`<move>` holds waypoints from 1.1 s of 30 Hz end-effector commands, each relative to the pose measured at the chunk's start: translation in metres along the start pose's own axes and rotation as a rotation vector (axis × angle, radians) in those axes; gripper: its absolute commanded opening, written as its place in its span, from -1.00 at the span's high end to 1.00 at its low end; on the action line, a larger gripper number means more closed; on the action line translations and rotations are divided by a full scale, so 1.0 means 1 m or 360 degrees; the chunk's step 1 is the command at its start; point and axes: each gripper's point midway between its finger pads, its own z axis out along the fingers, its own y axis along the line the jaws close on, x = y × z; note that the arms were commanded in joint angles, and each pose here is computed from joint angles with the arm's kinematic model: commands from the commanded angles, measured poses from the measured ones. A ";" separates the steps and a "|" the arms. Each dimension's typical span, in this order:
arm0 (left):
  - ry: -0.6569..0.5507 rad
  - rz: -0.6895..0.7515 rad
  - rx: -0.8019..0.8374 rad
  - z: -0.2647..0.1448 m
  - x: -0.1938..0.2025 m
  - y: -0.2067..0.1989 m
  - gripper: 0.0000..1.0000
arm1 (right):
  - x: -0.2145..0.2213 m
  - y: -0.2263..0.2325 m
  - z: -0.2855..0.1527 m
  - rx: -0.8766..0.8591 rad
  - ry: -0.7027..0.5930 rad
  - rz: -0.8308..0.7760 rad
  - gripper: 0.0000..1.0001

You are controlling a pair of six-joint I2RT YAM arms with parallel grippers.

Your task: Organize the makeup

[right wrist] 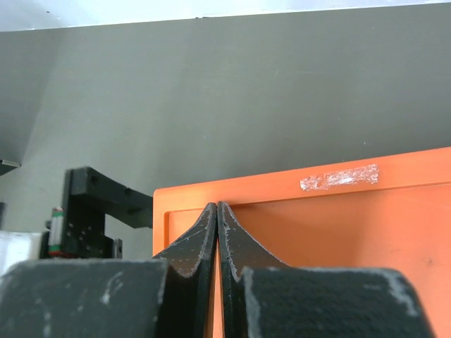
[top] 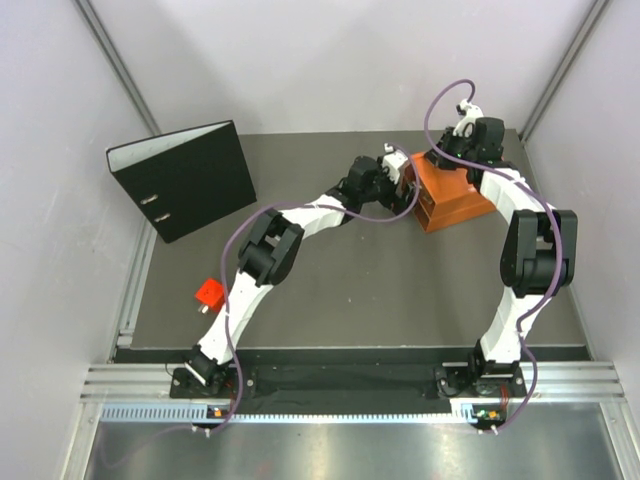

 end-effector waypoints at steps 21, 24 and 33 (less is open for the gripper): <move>0.0072 -0.0139 -0.0402 -0.172 -0.059 0.060 -0.98 | 0.071 -0.008 -0.035 0.0242 0.0582 0.0219 0.70; 0.0122 -0.0151 -0.0455 -0.182 -0.050 0.059 -0.98 | 0.040 0.005 -0.040 0.0209 0.0475 0.0172 0.52; 0.0275 -0.0266 -0.0478 -0.196 -0.010 0.052 -0.98 | 0.007 0.079 -0.050 0.0000 0.0352 -0.0106 -0.11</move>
